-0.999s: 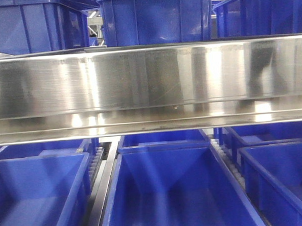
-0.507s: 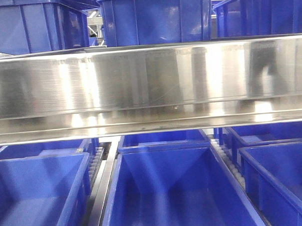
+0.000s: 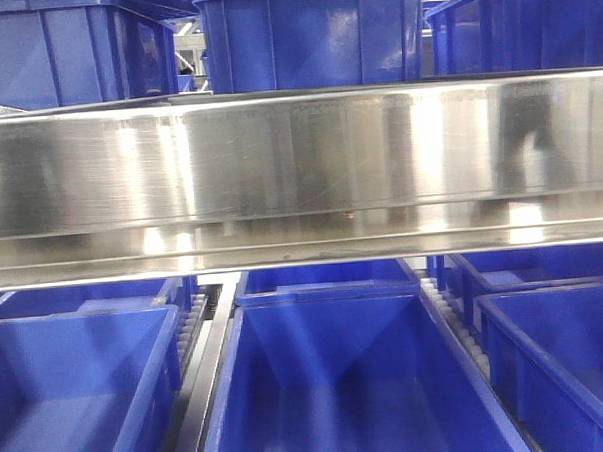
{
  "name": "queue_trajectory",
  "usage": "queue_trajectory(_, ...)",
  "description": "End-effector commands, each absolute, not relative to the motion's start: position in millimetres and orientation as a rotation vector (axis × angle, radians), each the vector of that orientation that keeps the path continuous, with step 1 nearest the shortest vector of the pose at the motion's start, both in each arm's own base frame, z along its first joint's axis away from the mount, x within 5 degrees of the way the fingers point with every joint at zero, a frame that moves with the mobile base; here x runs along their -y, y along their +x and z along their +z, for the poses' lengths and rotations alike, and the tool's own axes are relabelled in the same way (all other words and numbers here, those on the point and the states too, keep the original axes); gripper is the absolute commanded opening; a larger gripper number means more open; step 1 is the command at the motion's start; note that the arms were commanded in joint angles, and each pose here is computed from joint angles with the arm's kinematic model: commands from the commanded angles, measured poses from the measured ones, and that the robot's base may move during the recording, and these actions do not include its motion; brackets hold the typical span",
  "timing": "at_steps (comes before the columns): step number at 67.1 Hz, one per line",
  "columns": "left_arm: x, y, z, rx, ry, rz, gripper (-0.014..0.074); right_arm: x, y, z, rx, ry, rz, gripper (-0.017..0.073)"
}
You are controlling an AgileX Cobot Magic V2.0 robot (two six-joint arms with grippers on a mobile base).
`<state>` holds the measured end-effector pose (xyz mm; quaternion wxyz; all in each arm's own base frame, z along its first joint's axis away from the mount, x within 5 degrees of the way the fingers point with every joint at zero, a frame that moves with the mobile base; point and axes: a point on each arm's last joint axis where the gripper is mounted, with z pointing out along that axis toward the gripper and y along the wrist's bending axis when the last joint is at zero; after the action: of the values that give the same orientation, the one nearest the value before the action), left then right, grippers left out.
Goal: Move two blue bins to right shelf middle
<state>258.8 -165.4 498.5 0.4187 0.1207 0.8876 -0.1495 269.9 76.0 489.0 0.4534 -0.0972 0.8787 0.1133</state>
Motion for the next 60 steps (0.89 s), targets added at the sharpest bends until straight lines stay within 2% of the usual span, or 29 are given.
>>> queue_trajectory(1,162.8,252.0,516.0,-2.115,0.32,-0.412,-0.0111,-71.8,269.3,503.2,-2.054,-0.234,0.244,-0.0153)
queue_trajectory(60,162.5,252.2,516.0,-2.114,0.32,-0.408,-0.0111,-72.2,270.9,502.7,-2.051,-0.234,0.244,-0.0153)
